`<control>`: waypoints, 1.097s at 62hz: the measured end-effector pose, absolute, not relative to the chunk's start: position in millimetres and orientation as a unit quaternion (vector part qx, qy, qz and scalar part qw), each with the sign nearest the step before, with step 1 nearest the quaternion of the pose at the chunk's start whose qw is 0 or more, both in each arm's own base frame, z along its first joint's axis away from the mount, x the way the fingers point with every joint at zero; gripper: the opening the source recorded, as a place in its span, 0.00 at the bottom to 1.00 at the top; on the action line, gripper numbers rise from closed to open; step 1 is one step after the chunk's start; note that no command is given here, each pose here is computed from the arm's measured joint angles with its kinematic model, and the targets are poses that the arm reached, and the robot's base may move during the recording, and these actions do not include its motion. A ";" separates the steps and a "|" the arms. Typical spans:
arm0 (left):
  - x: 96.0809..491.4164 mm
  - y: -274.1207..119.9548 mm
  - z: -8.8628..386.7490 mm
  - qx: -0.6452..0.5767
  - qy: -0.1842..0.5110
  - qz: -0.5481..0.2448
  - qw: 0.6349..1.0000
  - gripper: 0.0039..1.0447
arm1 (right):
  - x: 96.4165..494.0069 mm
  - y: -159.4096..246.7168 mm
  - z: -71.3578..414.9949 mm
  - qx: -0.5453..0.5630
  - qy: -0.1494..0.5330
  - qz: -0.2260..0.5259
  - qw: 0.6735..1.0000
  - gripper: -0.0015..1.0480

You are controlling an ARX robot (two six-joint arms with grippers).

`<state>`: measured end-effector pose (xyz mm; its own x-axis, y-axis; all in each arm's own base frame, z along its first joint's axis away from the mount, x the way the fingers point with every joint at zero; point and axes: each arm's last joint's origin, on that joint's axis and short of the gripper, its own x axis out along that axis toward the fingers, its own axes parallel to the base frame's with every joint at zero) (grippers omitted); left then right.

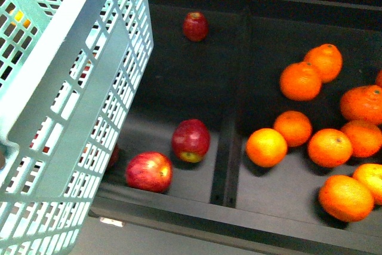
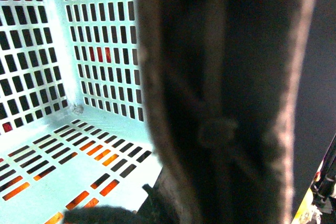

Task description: Pick lemon and mango into basket

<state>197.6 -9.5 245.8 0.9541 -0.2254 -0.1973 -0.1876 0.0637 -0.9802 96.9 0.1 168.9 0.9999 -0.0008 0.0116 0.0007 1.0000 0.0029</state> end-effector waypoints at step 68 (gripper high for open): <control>197.6 -9.3 245.8 -0.684 0.151 -0.013 0.714 0.04 | 96.9 0.1 169.0 0.001 -0.006 0.000 1.000 0.92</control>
